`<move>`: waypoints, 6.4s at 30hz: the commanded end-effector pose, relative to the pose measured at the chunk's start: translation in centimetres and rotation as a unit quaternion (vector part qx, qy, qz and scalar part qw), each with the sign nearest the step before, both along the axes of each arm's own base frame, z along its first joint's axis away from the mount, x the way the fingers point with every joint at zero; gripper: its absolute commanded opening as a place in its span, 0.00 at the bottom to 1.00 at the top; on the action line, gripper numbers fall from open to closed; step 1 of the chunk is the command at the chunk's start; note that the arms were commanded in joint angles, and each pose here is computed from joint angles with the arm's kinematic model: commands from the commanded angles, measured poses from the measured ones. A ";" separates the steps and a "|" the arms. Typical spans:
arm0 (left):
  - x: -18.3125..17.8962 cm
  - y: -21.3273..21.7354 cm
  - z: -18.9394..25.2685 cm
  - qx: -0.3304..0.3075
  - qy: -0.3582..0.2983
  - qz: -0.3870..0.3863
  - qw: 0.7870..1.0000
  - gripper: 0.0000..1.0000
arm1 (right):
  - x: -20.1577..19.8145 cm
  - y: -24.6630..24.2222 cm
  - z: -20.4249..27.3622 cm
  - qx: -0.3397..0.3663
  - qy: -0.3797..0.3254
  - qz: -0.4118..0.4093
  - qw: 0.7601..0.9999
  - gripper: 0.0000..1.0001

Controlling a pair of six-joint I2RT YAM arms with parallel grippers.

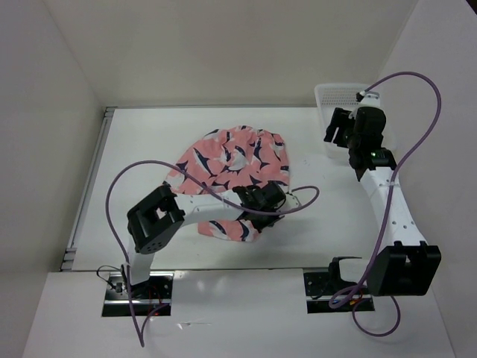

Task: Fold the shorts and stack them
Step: Move the shorts to the center of the board, then flatten the shorts out

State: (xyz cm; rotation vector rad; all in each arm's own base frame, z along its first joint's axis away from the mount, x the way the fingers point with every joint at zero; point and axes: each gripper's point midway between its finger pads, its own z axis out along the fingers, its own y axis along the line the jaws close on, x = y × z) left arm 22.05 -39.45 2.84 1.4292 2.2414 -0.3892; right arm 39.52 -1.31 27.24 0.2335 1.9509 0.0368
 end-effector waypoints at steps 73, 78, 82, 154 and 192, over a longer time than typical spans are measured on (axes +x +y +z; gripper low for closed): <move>10.7 27.2 18.1 -0.037 -0.177 0.355 0.917 0.00 | 10.8 15.6 -9.5 0.058 0.085 0.124 0.987 0.00; 13.2 31.6 28.6 -0.097 -0.314 0.441 0.835 0.00 | 8.4 14.0 5.7 0.029 -0.056 0.147 0.987 0.00; 11.2 33.2 35.3 -0.149 -0.371 0.457 0.795 0.00 | 2.2 12.8 14.9 0.046 -0.152 0.157 0.975 0.00; 3.1 41.7 66.2 -0.332 -0.568 0.495 0.568 0.00 | -14.4 17.5 32.1 0.184 -0.312 0.410 0.837 0.00; 34.4 30.1 32.5 -0.143 -0.264 0.434 0.850 0.00 | 4.1 9.3 -4.2 0.119 -0.013 0.107 0.987 0.00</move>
